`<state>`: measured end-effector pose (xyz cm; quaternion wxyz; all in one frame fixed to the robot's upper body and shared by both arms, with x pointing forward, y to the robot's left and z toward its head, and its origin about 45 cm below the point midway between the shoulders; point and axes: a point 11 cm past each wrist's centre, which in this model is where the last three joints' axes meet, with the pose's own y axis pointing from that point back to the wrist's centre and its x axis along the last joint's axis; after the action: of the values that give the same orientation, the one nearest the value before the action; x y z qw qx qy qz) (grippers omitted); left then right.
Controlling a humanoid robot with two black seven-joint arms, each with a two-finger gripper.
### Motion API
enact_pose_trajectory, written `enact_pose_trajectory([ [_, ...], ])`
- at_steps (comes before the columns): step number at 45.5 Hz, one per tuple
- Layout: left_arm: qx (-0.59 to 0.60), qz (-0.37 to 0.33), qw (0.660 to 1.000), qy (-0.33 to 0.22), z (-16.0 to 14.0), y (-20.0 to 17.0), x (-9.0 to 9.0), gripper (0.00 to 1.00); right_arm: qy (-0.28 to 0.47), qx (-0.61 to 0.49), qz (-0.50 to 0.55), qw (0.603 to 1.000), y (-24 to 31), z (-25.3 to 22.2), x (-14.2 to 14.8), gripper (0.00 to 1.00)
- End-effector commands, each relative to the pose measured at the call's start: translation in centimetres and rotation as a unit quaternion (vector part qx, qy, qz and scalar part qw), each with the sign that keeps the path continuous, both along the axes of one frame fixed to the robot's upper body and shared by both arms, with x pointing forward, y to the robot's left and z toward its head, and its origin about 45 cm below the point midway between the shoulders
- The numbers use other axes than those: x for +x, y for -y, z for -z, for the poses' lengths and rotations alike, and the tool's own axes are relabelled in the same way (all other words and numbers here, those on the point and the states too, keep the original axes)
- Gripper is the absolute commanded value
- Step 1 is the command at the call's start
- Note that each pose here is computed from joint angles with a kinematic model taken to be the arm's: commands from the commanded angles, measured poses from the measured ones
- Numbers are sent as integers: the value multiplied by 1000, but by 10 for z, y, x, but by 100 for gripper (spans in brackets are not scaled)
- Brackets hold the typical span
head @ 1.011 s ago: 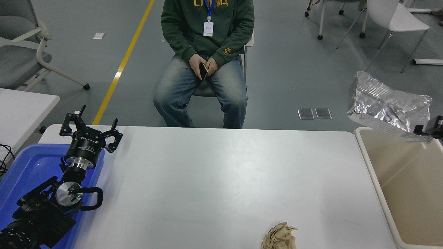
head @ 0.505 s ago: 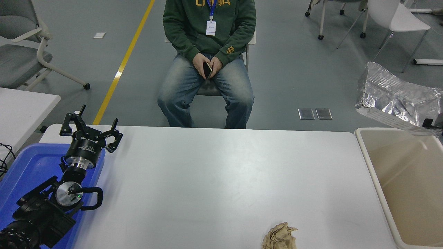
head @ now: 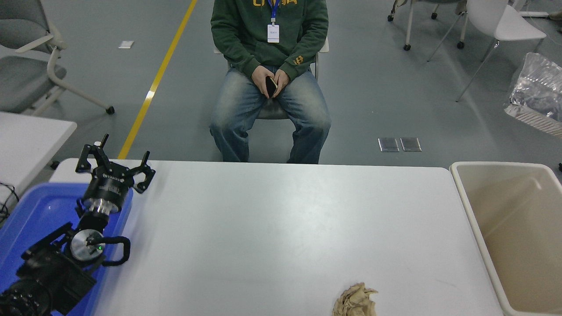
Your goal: Clean the table surface
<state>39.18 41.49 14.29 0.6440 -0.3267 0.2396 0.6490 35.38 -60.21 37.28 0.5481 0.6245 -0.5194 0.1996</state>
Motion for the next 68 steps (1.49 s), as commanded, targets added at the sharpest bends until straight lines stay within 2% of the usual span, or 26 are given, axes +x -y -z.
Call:
enact_pose_trajectory([
  [1,0,0,1000,0,0,0,0,100,24,-37,69,997,34,15,6,0],
  [15,0,0,1000,1,-1,0,0,100,51,-91,155,982,41,104,13,0],
  [29,0,-1,1000,0,0,0,0,100,132,-81,224,962,14,158,11,0],
  [43,0,-1,1000,0,0,0,0,100,149,-35,249,956,-32,219,7,0],
  [68,-1,-1,1000,1,-1,0,0,100,151,-10,271,951,-33,228,2,0],
])
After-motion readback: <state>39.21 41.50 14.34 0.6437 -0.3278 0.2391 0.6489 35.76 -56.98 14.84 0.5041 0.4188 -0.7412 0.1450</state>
